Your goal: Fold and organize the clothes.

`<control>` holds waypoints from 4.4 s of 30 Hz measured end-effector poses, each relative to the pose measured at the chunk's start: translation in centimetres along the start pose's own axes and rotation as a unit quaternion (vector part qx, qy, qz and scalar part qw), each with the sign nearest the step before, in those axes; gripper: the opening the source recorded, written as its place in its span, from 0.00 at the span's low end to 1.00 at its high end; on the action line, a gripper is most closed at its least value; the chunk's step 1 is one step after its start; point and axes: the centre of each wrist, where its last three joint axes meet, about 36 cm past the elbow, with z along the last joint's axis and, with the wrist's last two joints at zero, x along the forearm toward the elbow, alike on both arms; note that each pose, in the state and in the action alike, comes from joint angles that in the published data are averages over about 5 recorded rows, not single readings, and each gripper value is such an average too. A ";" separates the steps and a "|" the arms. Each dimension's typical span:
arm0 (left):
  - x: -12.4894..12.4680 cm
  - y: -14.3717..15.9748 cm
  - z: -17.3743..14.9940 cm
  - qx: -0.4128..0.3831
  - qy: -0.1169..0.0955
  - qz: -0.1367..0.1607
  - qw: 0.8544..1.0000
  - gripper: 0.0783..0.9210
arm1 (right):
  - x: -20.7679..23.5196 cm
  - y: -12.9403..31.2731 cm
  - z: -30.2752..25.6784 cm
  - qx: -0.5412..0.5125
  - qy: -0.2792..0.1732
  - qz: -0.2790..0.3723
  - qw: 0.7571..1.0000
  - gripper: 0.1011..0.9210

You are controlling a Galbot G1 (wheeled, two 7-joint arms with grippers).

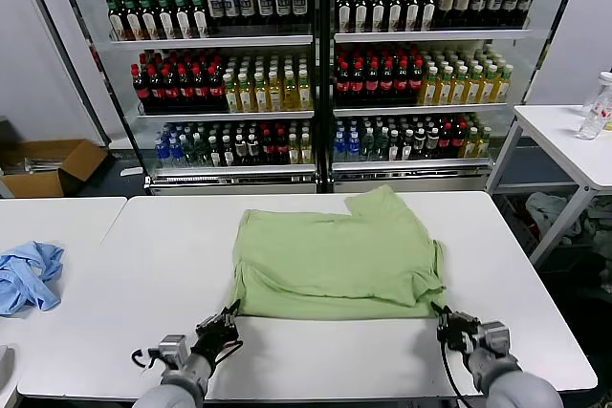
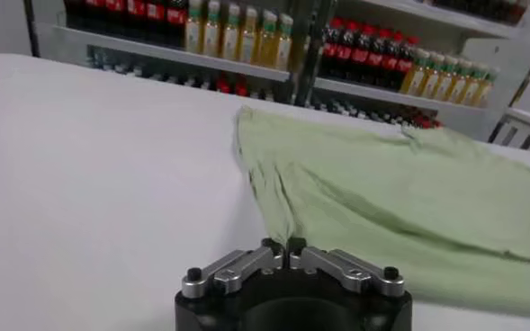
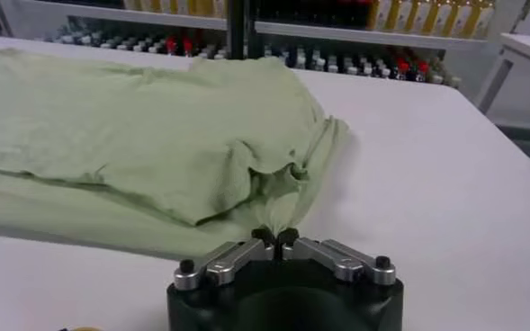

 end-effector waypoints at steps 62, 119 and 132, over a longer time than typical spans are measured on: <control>-21.6 3.0 -10.1 -0.107 0.039 -0.045 0.992 0.79 | -31.1 -1.1 -17.8 -0.055 0.012 0.008 0.998 0.66; -6.4 4.5 -9.3 0.005 -0.035 0.077 0.996 0.01 | -8.2 -2.2 -10.7 -0.101 -0.107 -0.017 0.989 0.01; -3.7 2.6 -5.5 -0.043 -0.014 0.060 0.997 0.36 | -4.4 0.0 -6.2 -0.071 -0.071 0.008 0.995 0.33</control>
